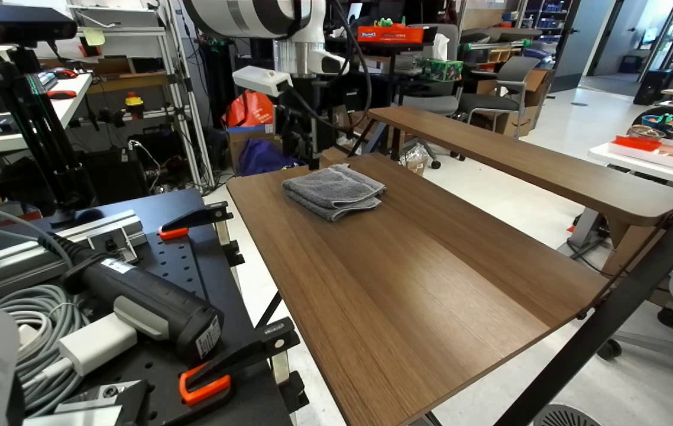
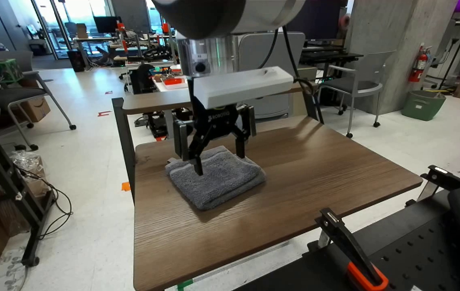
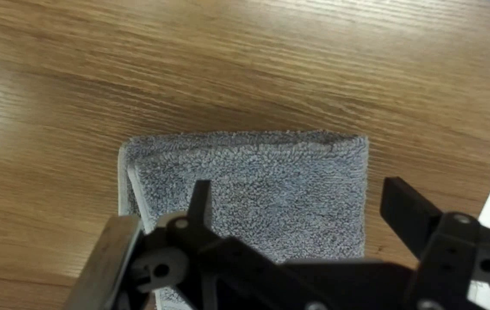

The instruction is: Move the grey towel to the right.

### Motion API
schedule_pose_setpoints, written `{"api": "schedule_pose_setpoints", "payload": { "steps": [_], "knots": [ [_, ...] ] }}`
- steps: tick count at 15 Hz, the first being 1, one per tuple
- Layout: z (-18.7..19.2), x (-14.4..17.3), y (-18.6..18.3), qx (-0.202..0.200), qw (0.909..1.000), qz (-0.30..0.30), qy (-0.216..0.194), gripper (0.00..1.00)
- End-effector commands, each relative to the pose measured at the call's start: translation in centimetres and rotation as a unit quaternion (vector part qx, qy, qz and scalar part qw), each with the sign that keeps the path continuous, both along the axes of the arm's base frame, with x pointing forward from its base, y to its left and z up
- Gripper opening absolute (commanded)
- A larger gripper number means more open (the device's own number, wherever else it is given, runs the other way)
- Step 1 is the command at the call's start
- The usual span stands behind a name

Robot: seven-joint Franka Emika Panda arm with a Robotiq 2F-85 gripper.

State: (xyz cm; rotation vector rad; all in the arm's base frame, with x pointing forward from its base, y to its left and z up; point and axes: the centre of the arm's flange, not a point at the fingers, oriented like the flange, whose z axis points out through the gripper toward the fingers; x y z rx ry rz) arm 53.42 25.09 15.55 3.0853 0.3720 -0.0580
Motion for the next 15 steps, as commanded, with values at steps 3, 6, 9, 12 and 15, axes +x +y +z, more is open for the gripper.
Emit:
{"api": "schedule_pose_setpoints", "payload": {
  "steps": [3,6,9,12,15],
  "knots": [
    [-3.1,4.3,0.0,-0.004,0.9998,-0.014,-0.012,1.00],
    [-4.5,5.5,-0.2,-0.001,0.9998,-0.020,-0.010,1.00],
    [-5.9,6.2,-0.1,-0.003,0.9997,-0.022,-0.007,1.00],
    [-7.2,6.3,-0.4,-0.003,0.9997,-0.026,-0.002,1.00],
    [-7.9,6.4,-1.6,0.001,0.9992,-0.040,0.005,1.00]
  ]
}}
